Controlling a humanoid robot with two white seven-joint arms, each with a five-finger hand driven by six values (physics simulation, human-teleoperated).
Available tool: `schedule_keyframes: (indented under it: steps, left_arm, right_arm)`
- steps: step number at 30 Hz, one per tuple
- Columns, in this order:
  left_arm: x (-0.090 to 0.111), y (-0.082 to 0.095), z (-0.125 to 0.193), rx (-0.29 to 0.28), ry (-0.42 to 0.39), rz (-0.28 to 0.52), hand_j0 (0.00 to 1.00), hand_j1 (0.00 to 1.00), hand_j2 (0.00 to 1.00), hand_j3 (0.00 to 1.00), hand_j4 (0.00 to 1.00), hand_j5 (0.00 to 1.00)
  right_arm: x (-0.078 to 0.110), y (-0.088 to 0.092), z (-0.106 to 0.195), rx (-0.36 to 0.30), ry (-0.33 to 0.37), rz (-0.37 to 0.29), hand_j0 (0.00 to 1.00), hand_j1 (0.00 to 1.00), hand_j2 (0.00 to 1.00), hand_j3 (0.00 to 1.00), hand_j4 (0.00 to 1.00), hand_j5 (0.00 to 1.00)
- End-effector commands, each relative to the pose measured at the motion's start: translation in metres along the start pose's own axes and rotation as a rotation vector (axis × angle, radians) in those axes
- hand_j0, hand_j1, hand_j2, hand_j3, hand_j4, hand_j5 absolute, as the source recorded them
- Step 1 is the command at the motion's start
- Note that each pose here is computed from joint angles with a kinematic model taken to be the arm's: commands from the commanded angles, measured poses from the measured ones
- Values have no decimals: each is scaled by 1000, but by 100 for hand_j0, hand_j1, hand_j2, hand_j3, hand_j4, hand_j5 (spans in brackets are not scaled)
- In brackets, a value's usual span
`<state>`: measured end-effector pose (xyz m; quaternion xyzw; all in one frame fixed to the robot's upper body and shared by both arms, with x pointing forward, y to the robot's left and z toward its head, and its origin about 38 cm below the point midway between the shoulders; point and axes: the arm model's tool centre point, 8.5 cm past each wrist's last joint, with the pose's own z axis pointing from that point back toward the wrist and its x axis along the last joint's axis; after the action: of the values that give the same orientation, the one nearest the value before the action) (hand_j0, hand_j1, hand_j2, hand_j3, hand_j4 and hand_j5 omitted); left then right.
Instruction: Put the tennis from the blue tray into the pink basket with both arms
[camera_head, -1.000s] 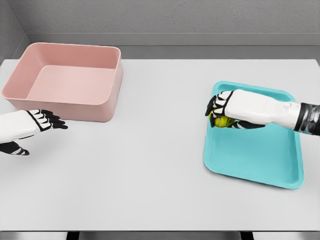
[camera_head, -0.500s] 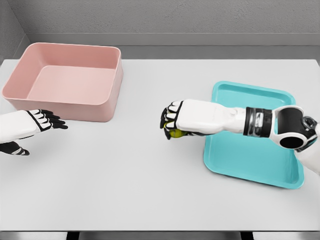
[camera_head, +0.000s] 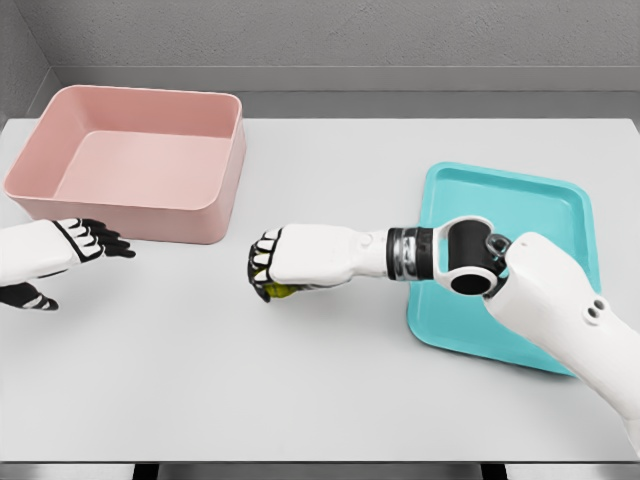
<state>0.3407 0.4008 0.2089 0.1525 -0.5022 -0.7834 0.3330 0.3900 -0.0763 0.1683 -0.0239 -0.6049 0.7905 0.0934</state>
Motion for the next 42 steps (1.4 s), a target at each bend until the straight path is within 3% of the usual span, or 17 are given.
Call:
schedule_keyframes:
  steps: [1, 8, 20, 23, 25, 26, 42]
  left_arm:
    - [0, 1, 1, 3, 1, 4, 100, 100, 100, 100, 100, 100]
    - [-1, 1, 2, 0, 4, 2, 100, 100, 100, 100, 100, 100]
    - [0, 3, 5, -4, 5, -6, 100, 100, 100, 100, 100, 100]
    - [0, 3, 5, -4, 5, -6, 100, 100, 100, 100, 100, 100]
    - [0, 3, 5, -4, 5, -6, 100, 100, 100, 100, 100, 100]
    - [0, 3, 5, -4, 5, -6, 100, 100, 100, 100, 100, 100]
    - [7, -1, -4, 2, -21, -1, 100, 100, 100, 100, 100, 100]
  right_arm:
    - [2, 9, -14, 15, -14, -24, 42, 42, 42, 42, 42, 42]
    - [14, 8, -33, 29, -54, 2, 42, 42, 42, 42, 42, 42]
    - [1, 24, -37, 67, -19, -36, 43, 43, 43, 43, 43, 43]
    - [1, 25, -40, 69, -20, -39, 60, 60, 60, 60, 60, 60]
    - [1, 24, -40, 67, -22, -39, 93, 93, 93, 93, 93, 93]
    - [2, 24, -40, 66, -24, -39, 99, 99, 99, 99, 99, 99]
    - [-2, 25, -32, 66, -5, -40, 100, 100, 100, 100, 100, 100]
